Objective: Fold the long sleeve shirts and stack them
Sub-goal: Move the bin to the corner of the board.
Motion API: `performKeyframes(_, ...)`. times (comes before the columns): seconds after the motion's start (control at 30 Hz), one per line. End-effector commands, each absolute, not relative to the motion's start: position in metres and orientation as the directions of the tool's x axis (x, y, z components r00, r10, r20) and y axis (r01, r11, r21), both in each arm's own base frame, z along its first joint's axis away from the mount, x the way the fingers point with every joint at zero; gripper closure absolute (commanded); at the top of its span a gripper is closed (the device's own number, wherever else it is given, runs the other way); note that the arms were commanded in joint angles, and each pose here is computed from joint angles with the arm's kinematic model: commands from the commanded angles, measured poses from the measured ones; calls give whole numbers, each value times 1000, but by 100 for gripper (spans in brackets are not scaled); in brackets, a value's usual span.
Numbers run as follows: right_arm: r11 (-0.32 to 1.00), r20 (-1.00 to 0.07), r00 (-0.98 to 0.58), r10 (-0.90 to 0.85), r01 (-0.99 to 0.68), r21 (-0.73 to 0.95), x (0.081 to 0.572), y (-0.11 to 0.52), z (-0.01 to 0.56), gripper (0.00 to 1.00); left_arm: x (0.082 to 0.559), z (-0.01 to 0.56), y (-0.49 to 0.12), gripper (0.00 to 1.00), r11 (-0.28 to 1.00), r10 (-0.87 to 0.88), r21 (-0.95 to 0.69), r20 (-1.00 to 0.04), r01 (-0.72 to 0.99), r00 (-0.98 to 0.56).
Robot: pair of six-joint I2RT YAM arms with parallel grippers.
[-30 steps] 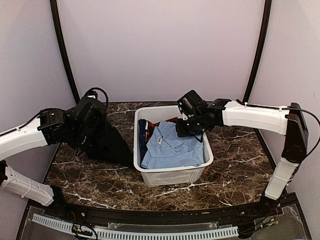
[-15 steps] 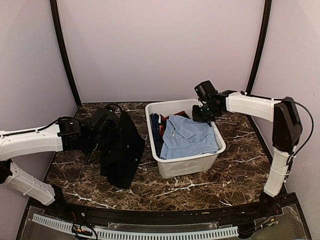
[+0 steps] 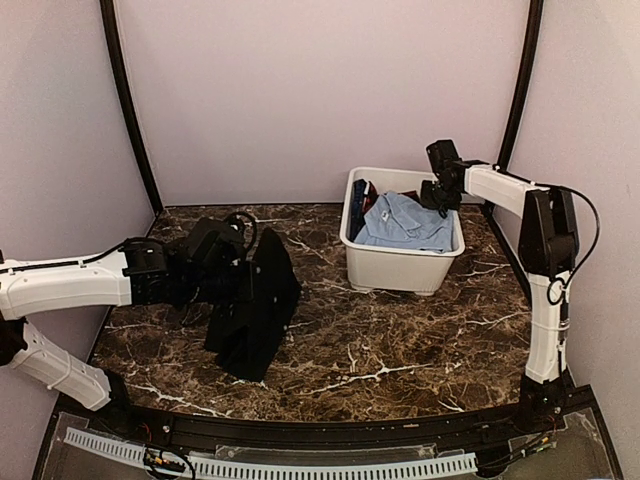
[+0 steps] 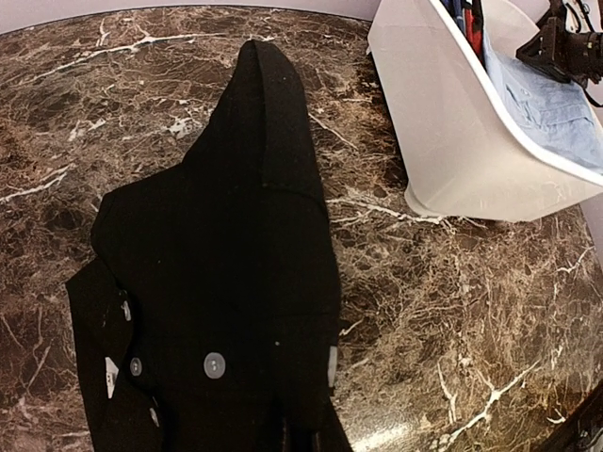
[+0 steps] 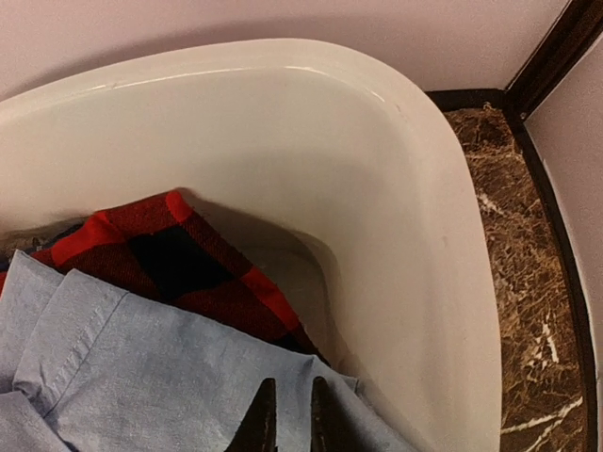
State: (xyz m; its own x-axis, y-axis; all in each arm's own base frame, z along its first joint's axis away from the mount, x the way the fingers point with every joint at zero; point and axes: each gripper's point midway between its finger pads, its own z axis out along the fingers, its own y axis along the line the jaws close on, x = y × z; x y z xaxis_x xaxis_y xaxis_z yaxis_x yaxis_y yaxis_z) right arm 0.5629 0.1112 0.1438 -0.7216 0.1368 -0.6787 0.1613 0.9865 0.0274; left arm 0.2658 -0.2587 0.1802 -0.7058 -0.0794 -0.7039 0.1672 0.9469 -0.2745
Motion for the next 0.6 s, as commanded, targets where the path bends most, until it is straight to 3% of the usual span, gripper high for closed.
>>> performKeyframes(0.0,969,-636,-764,108,224,-105,572,60,122,85,262,182,-262,100,938,-64,-282,-710,200,-701)
performKeyframes(0.2,988,-720,-692,59,142,-56,572,93,199,72,263,184,-261,100,942,-58,-269,-719,201,-693)
performKeyframes(0.37,999,-778,-628,-11,-32,12,545,172,256,57,266,193,-260,100,942,-68,-270,-731,197,-679)
performKeyframes(0.57,942,-796,-602,-57,-296,157,503,288,269,55,267,202,-255,100,946,-83,-267,-744,182,-663)
